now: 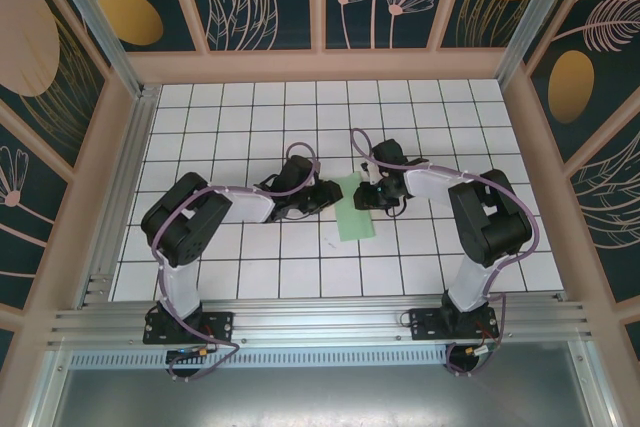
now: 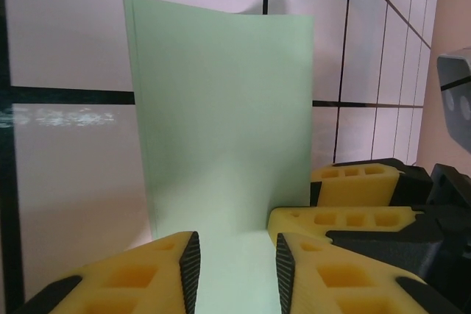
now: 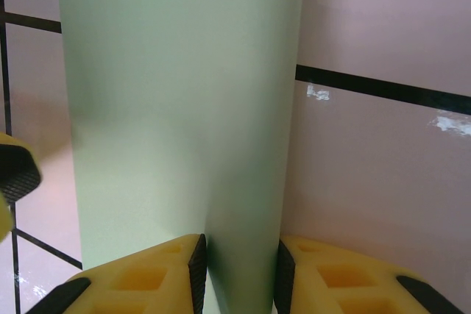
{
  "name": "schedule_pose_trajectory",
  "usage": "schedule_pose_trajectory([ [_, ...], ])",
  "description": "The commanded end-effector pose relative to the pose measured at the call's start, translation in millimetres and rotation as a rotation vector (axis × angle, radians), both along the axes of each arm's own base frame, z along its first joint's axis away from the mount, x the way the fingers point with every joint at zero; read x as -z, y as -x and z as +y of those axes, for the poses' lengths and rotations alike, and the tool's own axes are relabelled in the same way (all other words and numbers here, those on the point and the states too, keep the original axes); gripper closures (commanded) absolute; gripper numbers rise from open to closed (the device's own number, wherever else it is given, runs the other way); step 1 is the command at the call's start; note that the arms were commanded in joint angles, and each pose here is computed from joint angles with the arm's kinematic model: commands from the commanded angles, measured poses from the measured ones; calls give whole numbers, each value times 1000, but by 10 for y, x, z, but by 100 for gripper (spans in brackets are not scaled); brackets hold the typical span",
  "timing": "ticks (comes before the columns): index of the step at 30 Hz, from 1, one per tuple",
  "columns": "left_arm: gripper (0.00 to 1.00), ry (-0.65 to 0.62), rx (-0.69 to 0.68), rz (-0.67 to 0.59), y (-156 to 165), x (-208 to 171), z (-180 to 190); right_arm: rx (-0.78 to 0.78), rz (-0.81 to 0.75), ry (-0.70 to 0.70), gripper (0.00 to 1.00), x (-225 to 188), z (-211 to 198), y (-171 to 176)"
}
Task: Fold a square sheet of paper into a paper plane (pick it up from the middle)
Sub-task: First fold in half a square sheet of paper at the center of the table, then hold the paper at the center of the table.
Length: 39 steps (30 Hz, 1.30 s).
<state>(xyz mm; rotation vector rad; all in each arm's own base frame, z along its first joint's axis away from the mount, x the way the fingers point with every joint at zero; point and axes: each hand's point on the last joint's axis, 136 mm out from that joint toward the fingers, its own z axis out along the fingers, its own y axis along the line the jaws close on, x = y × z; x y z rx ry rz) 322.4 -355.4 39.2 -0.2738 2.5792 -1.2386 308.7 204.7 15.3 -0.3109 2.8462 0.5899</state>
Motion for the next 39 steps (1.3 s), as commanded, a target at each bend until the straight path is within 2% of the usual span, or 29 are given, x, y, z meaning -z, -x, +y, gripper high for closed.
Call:
schedule_pose_trajectory([
  [1, 69, 15, 15, -1, -22, 1, -110, 13, 44, 109, 65, 317, -159, 64],
  [6, 75, -17, 19, -2, -58, 23, -162, 13, 47, 105, 65, 318, -154, 64],
  [23, 81, -86, 22, 42, 14, 243, -97, 8, 51, 101, 64, 319, -140, 73],
  [31, 84, -206, 17, 91, 79, 439, 21, 22, 35, 66, 62, 204, -81, 24],
  [35, 87, -313, 10, 114, 122, 581, 144, 91, -51, 59, 54, -91, -103, -124],
  [39, 88, -413, -1, 130, 162, 717, 283, 180, -234, 18, 44, -696, -155, -285],
])
